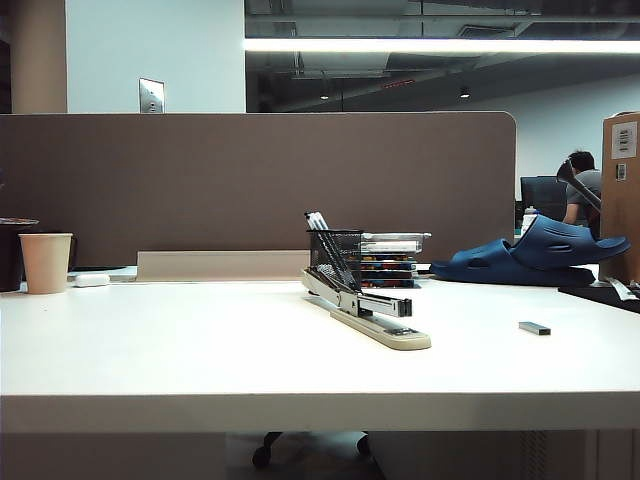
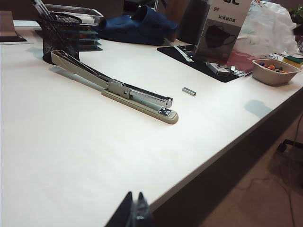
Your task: Pick up a set of staples and put them into the open stapler.
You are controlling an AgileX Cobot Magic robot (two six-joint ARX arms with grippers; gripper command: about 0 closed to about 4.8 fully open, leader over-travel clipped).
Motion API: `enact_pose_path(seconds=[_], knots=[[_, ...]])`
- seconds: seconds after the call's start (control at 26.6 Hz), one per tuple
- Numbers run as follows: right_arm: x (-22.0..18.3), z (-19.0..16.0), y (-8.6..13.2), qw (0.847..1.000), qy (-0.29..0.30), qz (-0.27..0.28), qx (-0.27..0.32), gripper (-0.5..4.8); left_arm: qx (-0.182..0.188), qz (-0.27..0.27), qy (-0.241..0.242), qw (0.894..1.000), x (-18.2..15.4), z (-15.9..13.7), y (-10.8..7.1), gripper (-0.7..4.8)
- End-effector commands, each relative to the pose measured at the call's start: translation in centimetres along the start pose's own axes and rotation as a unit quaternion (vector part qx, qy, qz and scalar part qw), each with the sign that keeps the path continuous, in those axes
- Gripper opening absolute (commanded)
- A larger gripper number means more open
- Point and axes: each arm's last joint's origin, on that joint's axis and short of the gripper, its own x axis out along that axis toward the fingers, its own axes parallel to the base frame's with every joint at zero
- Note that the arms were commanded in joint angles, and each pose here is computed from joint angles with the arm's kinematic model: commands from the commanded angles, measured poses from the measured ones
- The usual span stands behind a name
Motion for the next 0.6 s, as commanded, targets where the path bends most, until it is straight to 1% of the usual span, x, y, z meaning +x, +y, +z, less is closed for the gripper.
enact_pose_path(seconds=[0.04,0.26,0.34,0.38,0.41,0.49,0.6], knots=[[1.7,1.0,-0.1,0.999,0.032,0.009,0.005,-0.06,0.002,0.002,0.0,1.0,0.0,0.0,0.0,-0.06],[5.8,2.3,-0.1,0.994,0.105,0.022,0.011,-0.05,0.002,0.002,0.0,1.0,0.0,0.0,0.0,-0.06],[8.0,3.0,0.2,0.991,0.133,0.031,0.007,0.0,0.002,0.002,0.0,1.0,0.0,0.0,0.0,-0.06],[9.4,3.4,0.4,0.989,0.147,0.037,0.002,0.41,0.002,0.002,0.0,1.0,0.0,0.0,0.0,-0.06],[10.0,3.6,0.6,0.988,0.152,0.04,0.0,0.68,0.002,0.004,0.0,1.0,0.0,0.0,0.0,-0.06],[11.4,3.9,0.9,0.986,0.162,0.047,-0.005,1.07,0.002,0.004,0.0,1.0,0.0,0.0,0.0,-0.06],[13.4,4.3,1.1,0.983,0.176,0.051,-0.009,1.1,0.002,0.004,0.0,1.0,0.0,0.0,0.0,-0.06]])
